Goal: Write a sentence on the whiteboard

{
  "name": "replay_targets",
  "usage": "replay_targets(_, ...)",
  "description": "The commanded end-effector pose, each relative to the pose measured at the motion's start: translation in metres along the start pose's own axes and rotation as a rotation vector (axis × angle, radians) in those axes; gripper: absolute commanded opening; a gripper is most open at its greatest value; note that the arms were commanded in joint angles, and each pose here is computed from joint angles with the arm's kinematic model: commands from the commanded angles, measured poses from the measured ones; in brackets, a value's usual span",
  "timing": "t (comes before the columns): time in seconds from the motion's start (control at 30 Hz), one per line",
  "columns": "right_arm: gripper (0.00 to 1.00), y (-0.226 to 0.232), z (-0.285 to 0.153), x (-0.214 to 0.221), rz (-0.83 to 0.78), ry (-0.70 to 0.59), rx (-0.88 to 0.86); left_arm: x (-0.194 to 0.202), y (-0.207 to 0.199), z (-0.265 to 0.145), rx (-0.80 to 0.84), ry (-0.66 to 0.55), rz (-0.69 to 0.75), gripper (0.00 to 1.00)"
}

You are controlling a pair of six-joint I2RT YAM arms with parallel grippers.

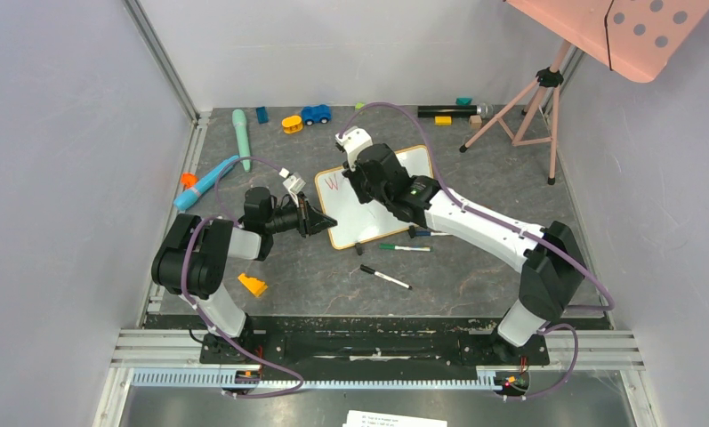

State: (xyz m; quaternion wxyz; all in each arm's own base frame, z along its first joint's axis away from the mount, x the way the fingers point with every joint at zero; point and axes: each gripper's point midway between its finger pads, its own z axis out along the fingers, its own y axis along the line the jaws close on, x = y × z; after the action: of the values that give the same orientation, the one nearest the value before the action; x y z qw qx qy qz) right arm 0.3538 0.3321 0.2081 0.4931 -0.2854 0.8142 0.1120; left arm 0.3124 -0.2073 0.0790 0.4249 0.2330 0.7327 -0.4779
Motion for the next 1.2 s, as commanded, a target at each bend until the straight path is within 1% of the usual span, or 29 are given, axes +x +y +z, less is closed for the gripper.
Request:
replay_targets(0.0,0.0,-0.006,0.003,-0.021,0.002,-0.049,0.022,-0.011,0.016,0.001,-0.062,-0.031,0.068,0.09)
replay_targets(0.4,0.0,0.005,0.007,-0.024,-0.002,-0.047,-0.035,-0.01,0.016,0.001,-0.062,-0.03,0.066,0.09)
replay_targets(0.9,0.0,0.014,0.002,0.0,-0.01,0.006,-0.093,-0.01,0.016,0.001,-0.063,-0.03,0.066,0.09)
replay_targets(1.17,0.0,0.001,-0.002,0.006,-0.011,0.023,-0.029,-0.01,0.016,0.001,-0.064,-0.029,0.063,0.09)
